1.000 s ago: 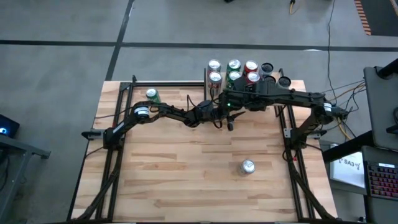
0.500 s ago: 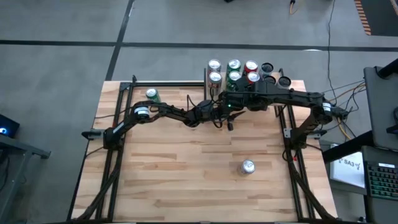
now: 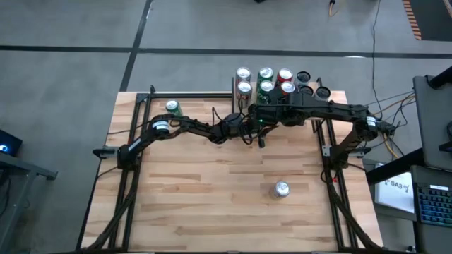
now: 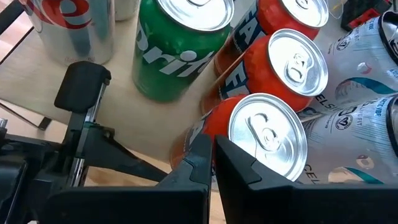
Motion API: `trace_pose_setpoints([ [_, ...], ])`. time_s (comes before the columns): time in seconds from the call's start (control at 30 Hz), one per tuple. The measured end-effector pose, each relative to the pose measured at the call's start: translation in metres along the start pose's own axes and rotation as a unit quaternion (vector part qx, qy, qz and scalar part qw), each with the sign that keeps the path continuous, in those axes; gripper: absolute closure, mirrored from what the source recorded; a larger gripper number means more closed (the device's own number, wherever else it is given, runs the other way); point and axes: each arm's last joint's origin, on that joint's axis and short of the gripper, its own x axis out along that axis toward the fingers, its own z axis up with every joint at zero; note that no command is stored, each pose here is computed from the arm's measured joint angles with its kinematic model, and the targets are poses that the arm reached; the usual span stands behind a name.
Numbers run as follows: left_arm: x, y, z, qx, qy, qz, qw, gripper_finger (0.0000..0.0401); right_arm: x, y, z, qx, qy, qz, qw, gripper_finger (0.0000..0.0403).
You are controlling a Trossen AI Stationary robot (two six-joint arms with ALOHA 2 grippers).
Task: Place canned beverage on shelf
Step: Put the orange soda can on the shelf aligned in front of the other orange soda can
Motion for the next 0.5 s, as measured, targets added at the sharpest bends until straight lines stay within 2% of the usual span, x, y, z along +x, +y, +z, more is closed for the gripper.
trace_pose_setpoints([
  [0.5,-0.0001,0.0053,-0.0007,-0.007,0.0,0.007,1.0,0.028,-0.0012,0.0001,-0.0001,-0.021,-0.011,-0.005,1.0,0.0394],
])
